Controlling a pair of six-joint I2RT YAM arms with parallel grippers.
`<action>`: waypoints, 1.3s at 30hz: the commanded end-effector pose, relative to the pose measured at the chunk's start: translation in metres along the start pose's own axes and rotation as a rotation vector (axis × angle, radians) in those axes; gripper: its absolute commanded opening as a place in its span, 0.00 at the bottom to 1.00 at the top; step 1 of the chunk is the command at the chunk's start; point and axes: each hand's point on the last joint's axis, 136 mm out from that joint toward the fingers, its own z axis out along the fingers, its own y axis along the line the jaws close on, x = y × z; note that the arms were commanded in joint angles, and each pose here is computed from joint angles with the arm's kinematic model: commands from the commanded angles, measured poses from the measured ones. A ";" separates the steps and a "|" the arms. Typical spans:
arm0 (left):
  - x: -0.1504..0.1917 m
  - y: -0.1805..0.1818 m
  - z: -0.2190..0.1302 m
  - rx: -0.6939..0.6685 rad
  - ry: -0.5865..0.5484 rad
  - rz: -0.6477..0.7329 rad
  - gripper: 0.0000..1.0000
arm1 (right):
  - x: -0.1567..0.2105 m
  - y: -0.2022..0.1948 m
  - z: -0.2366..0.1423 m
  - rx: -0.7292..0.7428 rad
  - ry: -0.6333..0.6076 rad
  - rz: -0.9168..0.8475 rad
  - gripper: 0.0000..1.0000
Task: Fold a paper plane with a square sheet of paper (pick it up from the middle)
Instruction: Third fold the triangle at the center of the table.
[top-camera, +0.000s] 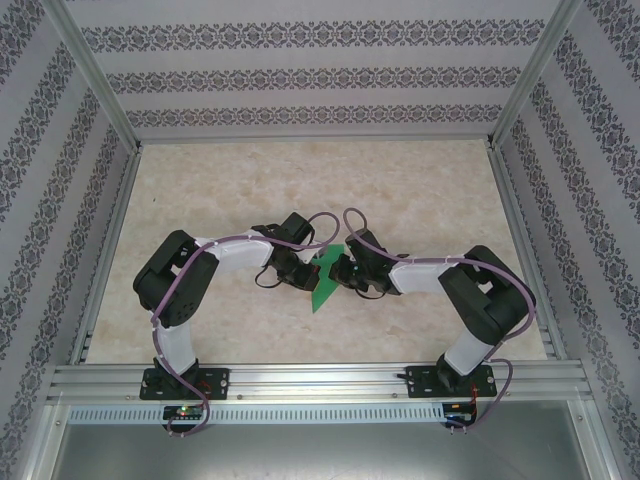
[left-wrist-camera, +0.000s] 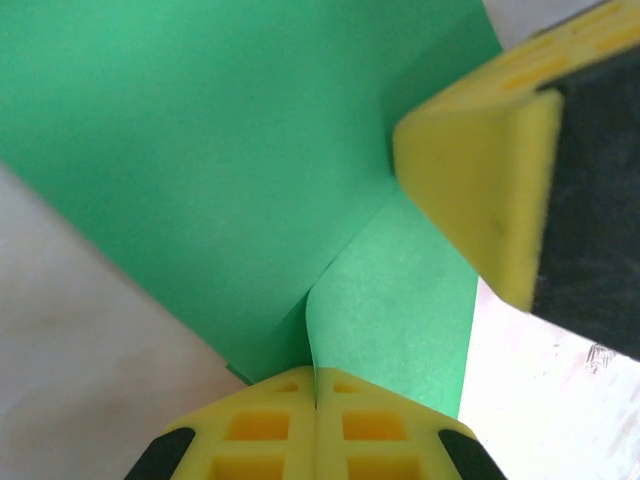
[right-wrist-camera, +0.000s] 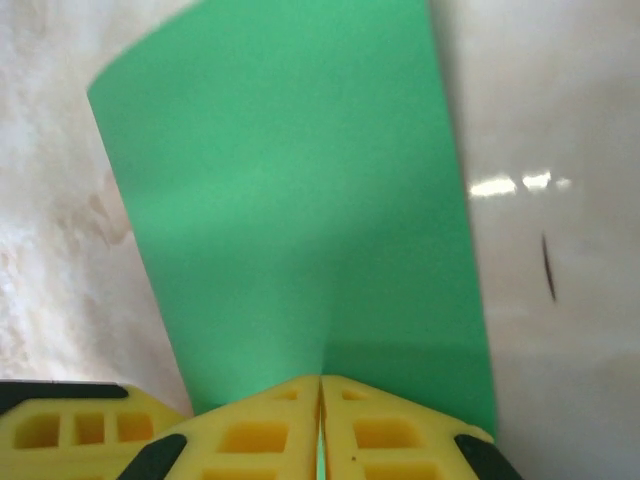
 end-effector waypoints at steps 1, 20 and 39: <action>0.032 0.030 0.019 -0.112 0.113 -0.031 0.00 | 0.011 -0.028 0.008 0.063 0.026 0.032 0.10; 0.032 0.031 0.017 -0.121 0.113 -0.031 0.00 | -0.007 -0.035 0.002 0.039 0.012 0.072 0.11; 0.031 0.031 0.016 -0.125 0.111 -0.030 0.00 | -0.018 0.033 -0.022 -0.140 0.014 -0.042 0.13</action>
